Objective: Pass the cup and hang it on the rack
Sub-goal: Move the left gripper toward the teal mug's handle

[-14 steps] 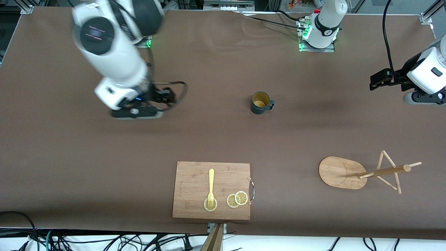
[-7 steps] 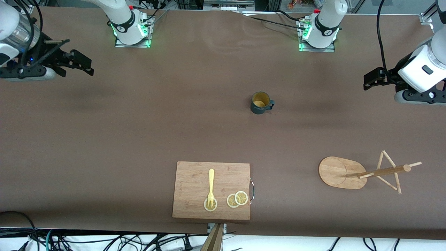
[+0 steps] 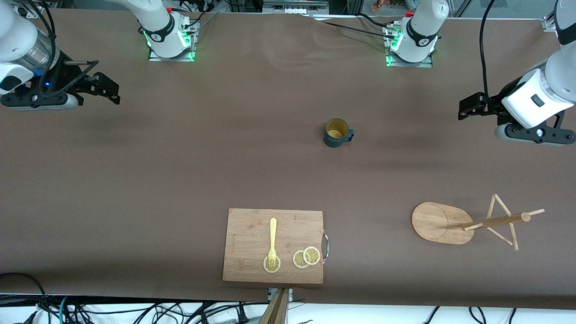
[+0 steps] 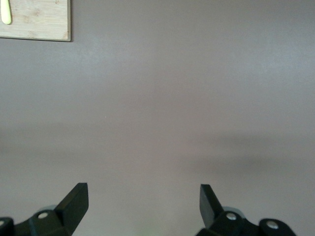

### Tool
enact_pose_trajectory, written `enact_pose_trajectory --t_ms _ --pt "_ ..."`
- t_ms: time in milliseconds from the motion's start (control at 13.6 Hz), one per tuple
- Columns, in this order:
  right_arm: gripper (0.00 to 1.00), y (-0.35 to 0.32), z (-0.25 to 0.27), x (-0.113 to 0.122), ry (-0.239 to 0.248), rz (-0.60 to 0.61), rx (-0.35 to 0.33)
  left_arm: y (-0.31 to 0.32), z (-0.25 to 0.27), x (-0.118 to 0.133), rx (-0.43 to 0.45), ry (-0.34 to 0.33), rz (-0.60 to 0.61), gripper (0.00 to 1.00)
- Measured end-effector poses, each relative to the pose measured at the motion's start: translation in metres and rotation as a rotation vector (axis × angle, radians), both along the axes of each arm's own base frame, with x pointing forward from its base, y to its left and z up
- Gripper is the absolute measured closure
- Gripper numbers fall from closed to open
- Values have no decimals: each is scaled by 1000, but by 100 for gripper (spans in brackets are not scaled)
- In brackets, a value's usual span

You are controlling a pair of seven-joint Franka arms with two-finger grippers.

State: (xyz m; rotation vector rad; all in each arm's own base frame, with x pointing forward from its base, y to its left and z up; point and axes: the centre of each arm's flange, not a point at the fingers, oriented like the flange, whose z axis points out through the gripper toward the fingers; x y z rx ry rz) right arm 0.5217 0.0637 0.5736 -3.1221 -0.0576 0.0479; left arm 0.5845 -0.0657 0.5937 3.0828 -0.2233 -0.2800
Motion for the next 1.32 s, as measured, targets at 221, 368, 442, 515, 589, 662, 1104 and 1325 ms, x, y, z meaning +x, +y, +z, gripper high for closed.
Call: enact_pose_trajectory --t_ms 221,368,442,515,589,662,1104,1325 --pt "0 7 -6 9 -1 5 -15 -15 -7 -6 -20 40 -109 0" --pt "0 12 -6 16 -6 7 -26 -46 -17 -16 -31 76 -197 0" --pt "0 15 -5 18 -10 11 -28 -64 -25 -22 -39 96 -265 0" --pt "0 19 -3 19 -14 16 -29 -80 -32 -29 -50 114 -343 0" --pt "0 22 0 20 -20 21 -30 -94 -39 -35 -64 131 -425 0" --pt "0 23 2 20 -23 22 -30 -105 -48 -41 -88 152 -515 0" --pt "0 22 2 22 -27 20 -31 -139 -117 -55 -326 143 -1061 0" --pt "0 22 2 23 -30 19 -30 -128 -176 -56 -512 43 -1240 0"
